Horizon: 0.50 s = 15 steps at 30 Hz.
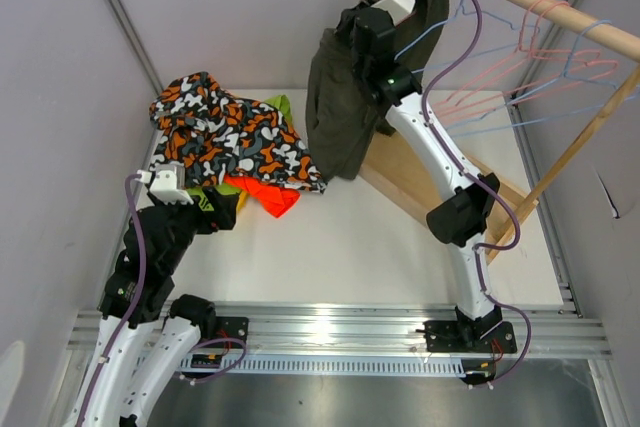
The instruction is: Remove the shorts from the hanger
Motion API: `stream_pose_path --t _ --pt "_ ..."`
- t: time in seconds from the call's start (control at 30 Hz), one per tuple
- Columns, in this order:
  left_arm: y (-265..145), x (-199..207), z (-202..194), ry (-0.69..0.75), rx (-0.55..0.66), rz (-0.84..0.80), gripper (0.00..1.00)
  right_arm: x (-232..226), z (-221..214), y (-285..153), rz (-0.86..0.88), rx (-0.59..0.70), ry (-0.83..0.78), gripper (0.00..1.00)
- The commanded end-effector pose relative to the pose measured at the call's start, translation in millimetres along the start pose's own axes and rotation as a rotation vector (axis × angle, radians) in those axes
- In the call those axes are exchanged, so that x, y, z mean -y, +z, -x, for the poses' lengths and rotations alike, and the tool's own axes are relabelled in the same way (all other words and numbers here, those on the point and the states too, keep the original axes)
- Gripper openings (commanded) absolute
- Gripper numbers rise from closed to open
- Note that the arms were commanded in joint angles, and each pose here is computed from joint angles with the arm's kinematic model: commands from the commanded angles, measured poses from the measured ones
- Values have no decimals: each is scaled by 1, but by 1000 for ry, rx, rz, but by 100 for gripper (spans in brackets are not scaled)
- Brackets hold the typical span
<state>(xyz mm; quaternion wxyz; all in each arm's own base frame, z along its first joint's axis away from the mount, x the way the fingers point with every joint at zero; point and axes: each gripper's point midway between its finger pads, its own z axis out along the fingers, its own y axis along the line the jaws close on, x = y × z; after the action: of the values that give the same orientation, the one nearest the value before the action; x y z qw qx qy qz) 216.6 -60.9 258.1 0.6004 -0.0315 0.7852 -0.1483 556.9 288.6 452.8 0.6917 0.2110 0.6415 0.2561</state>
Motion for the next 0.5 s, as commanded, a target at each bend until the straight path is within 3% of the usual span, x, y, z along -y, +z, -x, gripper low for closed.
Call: stream_pose_path --t 0.0,0.1,0.37,0.47 --pt "2 7 2 -12 4 -30 98 -23 42 -2 54 128 70 10" --pt "2 7 2 -12 0 -30 98 -24 45 -3 55 132 71 0" --pt "1 8 3 -7 0 -37 98 -37 90 -33 101 175 98 0" --pt "-1 28 9 8 18 -144 99 -41 104 -47 119 177 127 0"
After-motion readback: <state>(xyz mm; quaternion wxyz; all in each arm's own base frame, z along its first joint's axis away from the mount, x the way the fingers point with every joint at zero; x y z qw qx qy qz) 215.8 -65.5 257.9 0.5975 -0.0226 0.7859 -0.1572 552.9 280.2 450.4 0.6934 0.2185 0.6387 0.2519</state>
